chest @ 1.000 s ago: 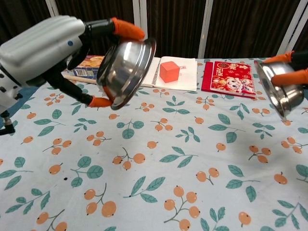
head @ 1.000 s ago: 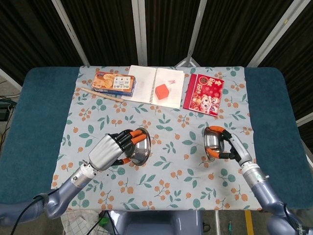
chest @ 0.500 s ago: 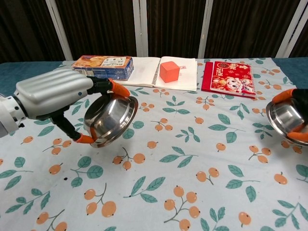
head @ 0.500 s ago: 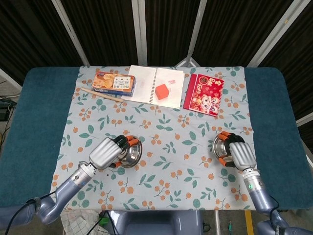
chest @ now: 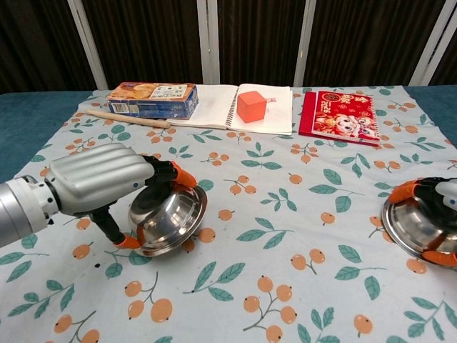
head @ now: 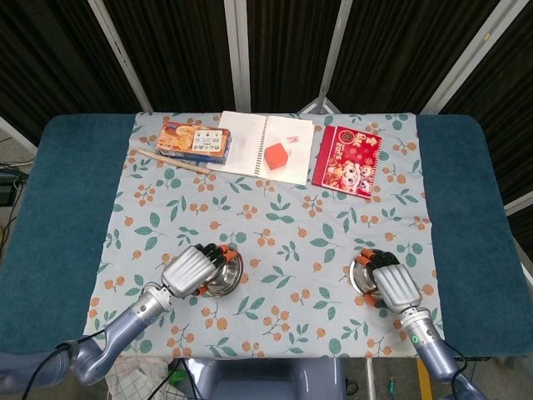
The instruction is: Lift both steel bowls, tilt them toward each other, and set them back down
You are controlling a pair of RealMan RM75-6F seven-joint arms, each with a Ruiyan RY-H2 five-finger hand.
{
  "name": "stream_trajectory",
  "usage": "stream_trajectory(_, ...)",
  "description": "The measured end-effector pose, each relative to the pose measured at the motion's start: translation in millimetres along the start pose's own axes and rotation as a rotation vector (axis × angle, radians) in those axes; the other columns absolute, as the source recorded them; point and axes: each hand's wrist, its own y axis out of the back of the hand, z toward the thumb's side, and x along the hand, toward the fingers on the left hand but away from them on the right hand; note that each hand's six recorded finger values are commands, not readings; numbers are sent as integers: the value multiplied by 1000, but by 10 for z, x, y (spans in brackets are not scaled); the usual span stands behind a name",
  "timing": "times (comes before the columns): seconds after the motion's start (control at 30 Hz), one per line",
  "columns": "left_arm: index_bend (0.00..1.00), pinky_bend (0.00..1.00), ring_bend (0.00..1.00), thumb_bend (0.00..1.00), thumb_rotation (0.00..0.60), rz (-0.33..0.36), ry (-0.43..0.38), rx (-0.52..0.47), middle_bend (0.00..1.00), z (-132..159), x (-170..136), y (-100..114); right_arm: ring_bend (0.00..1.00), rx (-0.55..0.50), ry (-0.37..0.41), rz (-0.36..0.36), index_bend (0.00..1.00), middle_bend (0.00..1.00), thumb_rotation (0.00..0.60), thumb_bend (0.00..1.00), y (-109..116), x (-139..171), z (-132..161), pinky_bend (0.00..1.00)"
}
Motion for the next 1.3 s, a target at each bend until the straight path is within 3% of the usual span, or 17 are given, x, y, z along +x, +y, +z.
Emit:
stream_trajectory(0.13, 51, 429, 259, 144, 599, 2, 14, -5, 264, -28, -3, 6, 165, -22, 14, 5, 0, 94, 600, 357, -5, 29, 63, 463)
stream_trajectory(0.2, 4, 370, 161, 131, 563, 0, 22, -7, 168, -44, -13, 6, 130, -39, 21, 16, 0, 51, 600, 357, -1, 49, 98, 446)
stream_trajectory(0.23, 0, 345, 113, 124, 516, -2, 28, -9, 117, -54, -19, 8, 118, -48, 24, 20, 0, 36, 600, 357, 5, 58, 115, 438)
stream_trajectory(0.27, 0, 326, 79, 117, 470, -4, 33, -11, 78, -63, -24, 10, 100, -58, 27, 23, 0, 17, 600, 358, 15, 67, 134, 427)
stream_trajectory(0.33, 0, 305, 54, 104, 434, -6, 45, -11, 38, -85, -34, 20, 66, -84, 34, 26, 0, 1, 600, 357, 44, 90, 179, 400)
stream_trajectory(0.67, 0, 247, 29, 93, 429, -31, 71, -20, 0, -101, -71, 44, 0, -195, 74, 53, 0, 0, 594, 358, 203, 217, 410, 366)
stream_trajectory(0.8, 0, 230, 29, 93, 428, -26, 79, -36, 2, -117, -105, 104, 0, -253, 91, 76, 0, 0, 524, 358, 279, 293, 506, 345)
stream_trajectory(0.93, 0, 214, 29, 93, 427, 11, 93, -62, 2, -171, -184, 253, 0, -293, 107, 96, 0, 0, 524, 357, 356, 372, 547, 344)
stream_trajectory(1.17, 0, 192, 0, 59, 405, 29, 104, -64, 0, -227, -354, 332, 0, -293, 117, 137, 0, 0, 514, 277, 221, 327, 574, 216)
stream_trajectory(1.27, 0, 182, 0, 51, 385, 21, 112, -64, 0, -258, -406, 310, 0, -300, 126, 138, 0, 0, 396, 265, 161, 279, 595, 189)
stream_trajectory(1.3, 0, 177, 0, 50, 379, 21, 115, -66, 0, -271, -416, 308, 0, -307, 132, 134, 0, 0, 317, 263, 148, 263, 608, 181)
